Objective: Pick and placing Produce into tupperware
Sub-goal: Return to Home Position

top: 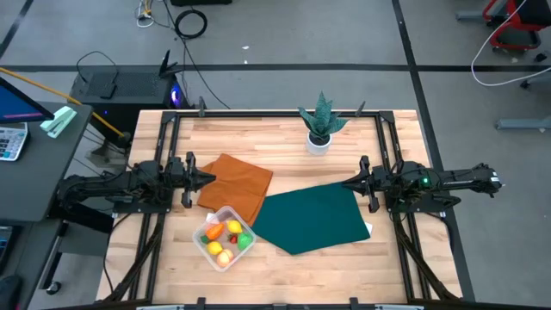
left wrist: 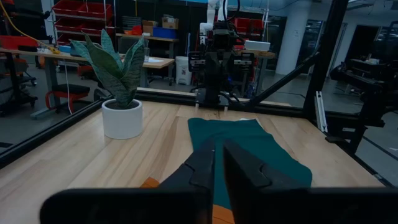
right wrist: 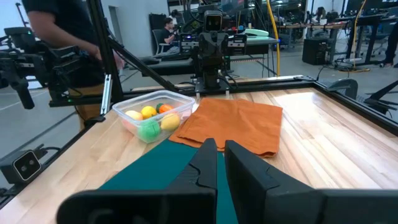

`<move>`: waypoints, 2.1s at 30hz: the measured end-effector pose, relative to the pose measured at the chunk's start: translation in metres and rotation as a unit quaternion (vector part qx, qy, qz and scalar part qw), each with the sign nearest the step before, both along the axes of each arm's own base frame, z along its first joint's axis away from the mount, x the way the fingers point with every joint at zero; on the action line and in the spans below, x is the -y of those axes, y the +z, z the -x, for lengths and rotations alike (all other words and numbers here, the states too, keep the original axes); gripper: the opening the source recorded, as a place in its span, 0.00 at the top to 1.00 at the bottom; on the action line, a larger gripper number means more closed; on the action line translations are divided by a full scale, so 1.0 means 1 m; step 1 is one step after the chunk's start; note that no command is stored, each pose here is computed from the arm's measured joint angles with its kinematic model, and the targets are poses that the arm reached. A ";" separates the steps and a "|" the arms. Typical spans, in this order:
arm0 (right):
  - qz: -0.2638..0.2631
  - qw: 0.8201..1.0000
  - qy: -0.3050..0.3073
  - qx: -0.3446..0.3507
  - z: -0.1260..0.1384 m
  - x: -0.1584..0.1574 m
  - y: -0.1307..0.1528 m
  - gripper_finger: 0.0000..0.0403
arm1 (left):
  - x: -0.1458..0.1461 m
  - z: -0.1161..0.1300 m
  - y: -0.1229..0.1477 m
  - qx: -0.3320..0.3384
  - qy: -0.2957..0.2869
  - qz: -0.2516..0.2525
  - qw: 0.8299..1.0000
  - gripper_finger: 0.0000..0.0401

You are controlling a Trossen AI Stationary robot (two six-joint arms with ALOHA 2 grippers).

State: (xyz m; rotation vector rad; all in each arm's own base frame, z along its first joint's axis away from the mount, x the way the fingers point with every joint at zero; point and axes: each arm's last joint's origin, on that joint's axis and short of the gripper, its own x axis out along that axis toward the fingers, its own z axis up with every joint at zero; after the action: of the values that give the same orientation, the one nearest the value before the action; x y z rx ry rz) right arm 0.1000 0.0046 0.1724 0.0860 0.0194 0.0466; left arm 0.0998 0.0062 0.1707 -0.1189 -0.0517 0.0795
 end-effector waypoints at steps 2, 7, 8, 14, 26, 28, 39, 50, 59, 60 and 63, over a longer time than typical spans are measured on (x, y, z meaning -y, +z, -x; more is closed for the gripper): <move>0.000 1.000 0.000 0.000 0.000 0.000 0.000 1.00 | 0.000 0.000 0.000 0.000 0.000 0.000 1.000 0.90; 0.000 1.000 0.000 0.000 0.000 0.000 0.000 1.00 | 0.000 0.000 0.000 0.000 0.000 0.000 1.000 0.91; 0.000 1.000 0.000 0.000 0.000 0.000 0.000 1.00 | 0.000 0.000 0.000 0.000 0.000 0.000 1.000 0.92; 0.000 1.000 0.000 0.000 0.000 0.000 0.000 1.00 | 0.000 0.000 0.000 0.000 0.000 0.000 1.000 0.93; 0.000 1.000 0.000 0.000 0.000 0.000 0.000 1.00 | 0.000 0.000 0.000 0.000 0.000 0.000 1.000 0.91; 0.000 1.000 0.000 0.000 0.000 0.000 0.000 1.00 | 0.000 0.000 0.000 0.000 0.000 0.000 1.000 0.92; 0.000 1.000 0.000 0.000 0.000 0.000 0.000 1.00 | 0.000 0.000 0.000 0.000 0.000 0.000 1.000 0.90; 0.000 1.000 0.000 0.000 0.000 0.000 0.000 1.00 | 0.000 0.000 0.000 0.000 0.000 0.000 1.000 0.93; 0.000 1.000 0.000 0.000 0.000 0.000 0.000 1.00 | 0.000 0.000 0.000 0.000 0.000 0.000 1.000 0.90; 0.000 1.000 0.000 0.000 0.000 0.000 0.000 1.00 | 0.000 0.000 0.000 0.000 0.000 0.000 1.000 0.90; 0.000 1.000 0.000 0.000 0.000 0.000 0.000 1.00 | 0.000 0.000 0.000 0.000 0.000 0.000 1.000 0.91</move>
State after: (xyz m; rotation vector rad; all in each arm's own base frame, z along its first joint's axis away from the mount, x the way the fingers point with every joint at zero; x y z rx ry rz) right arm 0.1000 0.0046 0.1724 0.0857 0.0196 0.0463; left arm 0.0998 0.0062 0.1707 -0.1189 -0.0516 0.0792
